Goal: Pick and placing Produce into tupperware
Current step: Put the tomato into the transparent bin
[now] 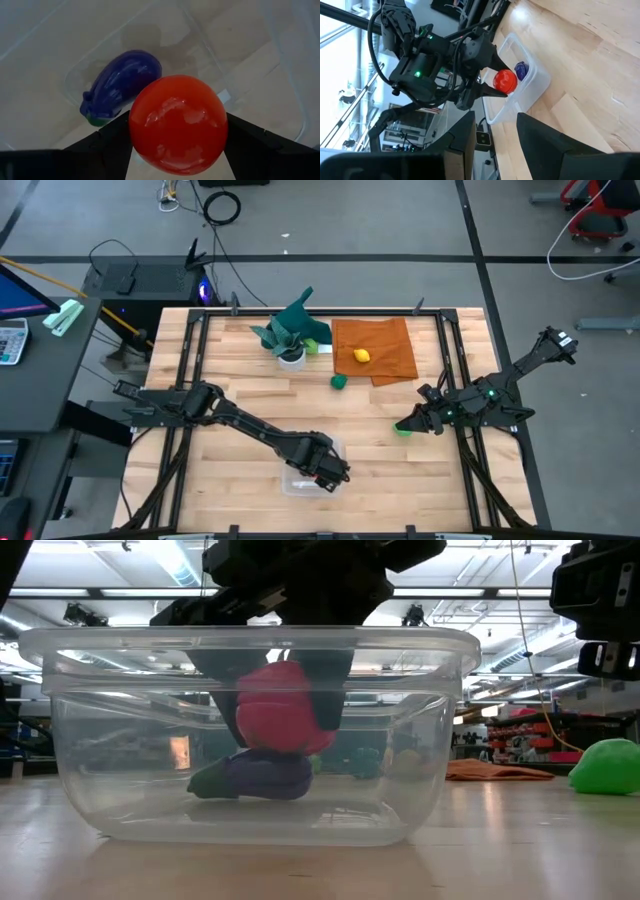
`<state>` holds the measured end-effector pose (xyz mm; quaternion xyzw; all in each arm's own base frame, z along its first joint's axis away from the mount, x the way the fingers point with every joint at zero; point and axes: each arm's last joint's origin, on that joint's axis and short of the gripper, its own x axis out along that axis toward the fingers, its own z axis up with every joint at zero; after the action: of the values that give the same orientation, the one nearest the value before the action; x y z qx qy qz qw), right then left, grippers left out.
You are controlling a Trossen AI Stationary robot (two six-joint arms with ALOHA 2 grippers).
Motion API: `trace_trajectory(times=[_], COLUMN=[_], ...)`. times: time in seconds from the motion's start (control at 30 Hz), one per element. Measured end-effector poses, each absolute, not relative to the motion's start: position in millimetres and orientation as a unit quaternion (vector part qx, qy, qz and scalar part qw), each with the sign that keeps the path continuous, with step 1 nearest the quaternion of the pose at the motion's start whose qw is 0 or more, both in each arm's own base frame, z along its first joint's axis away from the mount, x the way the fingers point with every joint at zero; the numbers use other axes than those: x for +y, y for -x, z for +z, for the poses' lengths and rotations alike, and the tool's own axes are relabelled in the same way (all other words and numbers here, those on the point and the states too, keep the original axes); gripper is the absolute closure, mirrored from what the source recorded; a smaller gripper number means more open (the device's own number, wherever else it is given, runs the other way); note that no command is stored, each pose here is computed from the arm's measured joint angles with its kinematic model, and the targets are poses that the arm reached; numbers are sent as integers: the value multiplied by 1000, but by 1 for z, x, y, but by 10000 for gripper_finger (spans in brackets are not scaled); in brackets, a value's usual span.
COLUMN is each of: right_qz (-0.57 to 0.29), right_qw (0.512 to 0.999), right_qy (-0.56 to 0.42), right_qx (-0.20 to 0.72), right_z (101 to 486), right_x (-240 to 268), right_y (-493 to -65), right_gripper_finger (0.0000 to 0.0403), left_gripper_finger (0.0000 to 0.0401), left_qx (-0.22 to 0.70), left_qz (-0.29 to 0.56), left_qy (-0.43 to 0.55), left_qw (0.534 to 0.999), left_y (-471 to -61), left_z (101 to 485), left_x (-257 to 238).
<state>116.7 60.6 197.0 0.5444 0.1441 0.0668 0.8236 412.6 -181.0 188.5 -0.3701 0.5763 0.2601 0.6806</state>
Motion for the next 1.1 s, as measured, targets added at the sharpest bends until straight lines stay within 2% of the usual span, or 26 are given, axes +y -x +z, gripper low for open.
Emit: trace_trajectory(times=[0.13, 0.3, 0.6, 0.93, 1.1], right_qz=[67, 67, 67, 67, 68], right_qw=[823, 823, 823, 823, 825], right_qy=[-545, -546, -545, -545, -543], right_qx=[144, 143, 143, 143, 142], right_z=[197, 197, 197, 197, 197], right_x=[61, 61, 61, 61, 61], right_y=[-117, -117, -117, -117, -117], right_gripper_finger=[291, 291, 291, 291, 291], left_gripper_finger=[125, 132, 110, 111, 112], left_qx=[581, 586, 583, 579, 560], left_qz=[256, 247, 244, 233, 232], left_qy=[368, 364, 362, 351, 336], left_qw=[679, 681, 685, 698, 721], left_y=[-414, -417, -416, -418, -418], left_z=[182, 171, 172, 172, 192], left_x=[-183, -189, -191, -191, -192])
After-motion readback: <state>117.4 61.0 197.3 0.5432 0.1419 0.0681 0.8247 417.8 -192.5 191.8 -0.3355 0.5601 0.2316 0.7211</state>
